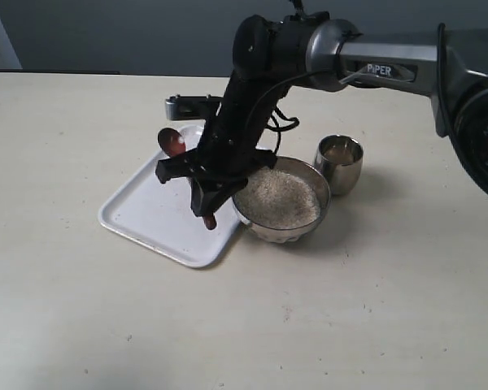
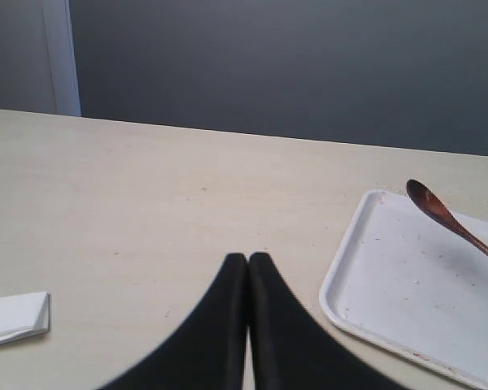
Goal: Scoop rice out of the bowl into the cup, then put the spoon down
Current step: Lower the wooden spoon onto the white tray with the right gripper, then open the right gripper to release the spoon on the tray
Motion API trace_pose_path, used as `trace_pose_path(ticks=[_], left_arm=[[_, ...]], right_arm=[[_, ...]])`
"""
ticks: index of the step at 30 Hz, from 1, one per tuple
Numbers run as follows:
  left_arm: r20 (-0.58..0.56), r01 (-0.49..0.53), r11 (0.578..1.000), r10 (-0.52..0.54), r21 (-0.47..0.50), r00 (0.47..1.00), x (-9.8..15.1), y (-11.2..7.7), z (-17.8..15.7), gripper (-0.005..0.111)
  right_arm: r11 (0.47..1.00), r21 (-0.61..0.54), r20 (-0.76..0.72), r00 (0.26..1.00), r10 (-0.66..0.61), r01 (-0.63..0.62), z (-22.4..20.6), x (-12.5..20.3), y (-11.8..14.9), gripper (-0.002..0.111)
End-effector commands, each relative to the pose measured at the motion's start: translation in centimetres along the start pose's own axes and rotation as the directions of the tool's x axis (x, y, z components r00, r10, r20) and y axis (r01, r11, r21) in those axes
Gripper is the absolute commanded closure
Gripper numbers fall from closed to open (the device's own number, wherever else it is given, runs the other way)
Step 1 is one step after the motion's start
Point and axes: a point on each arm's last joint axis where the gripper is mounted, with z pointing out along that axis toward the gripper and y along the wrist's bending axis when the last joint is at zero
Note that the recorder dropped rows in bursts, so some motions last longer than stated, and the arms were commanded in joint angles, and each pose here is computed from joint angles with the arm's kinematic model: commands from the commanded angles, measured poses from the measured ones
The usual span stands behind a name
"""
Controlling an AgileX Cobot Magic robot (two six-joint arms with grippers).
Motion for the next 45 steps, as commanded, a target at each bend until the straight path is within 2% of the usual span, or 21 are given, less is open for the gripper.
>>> trace_pose_path(ticks=[1,4,9,20,37,41,45], left_arm=[[0.011,0.002,1.000,-0.002,0.002,1.000,-0.2,0.0,-0.1,0.106],[0.011,0.002,1.000,-0.002,0.002,1.000,-0.2,0.0,-0.1,0.106],[0.011,0.002,1.000,-0.002,0.002,1.000,-0.2,0.0,-0.1,0.106],[0.011,0.002,1.000,-0.002,0.002,1.000,-0.2,0.0,-0.1,0.106],[0.011,0.002,1.000,-0.002,0.002,1.000,-0.2,0.0,-0.1,0.106],[0.011,0.002,1.000,-0.002,0.002,1.000,-0.2,0.0,-0.1,0.106],[0.011,0.002,1.000,-0.002,0.002,1.000,-0.2,0.0,-0.1,0.106]], right_arm=[[0.985,0.145,0.025,0.994,-0.102,0.097,-1.4,-0.9,1.6,0.088],[0.957,0.244,-0.010,0.987,-0.162,0.159,-1.3,-0.9,2.0,0.088],[0.940,0.275,-0.063,0.979,-0.194,0.204,0.1,-0.6,2.6,0.088],[0.932,0.278,-0.118,0.971,-0.207,0.232,2.9,-0.4,2.9,0.088],[0.939,0.254,-0.101,0.972,-0.211,0.230,3.1,-0.5,3.4,0.088],[0.939,0.254,-0.107,0.972,-0.209,0.230,3.1,-0.4,3.4,0.078],[0.939,0.255,-0.108,0.972,-0.210,0.231,3.1,-0.4,3.4,0.077]])
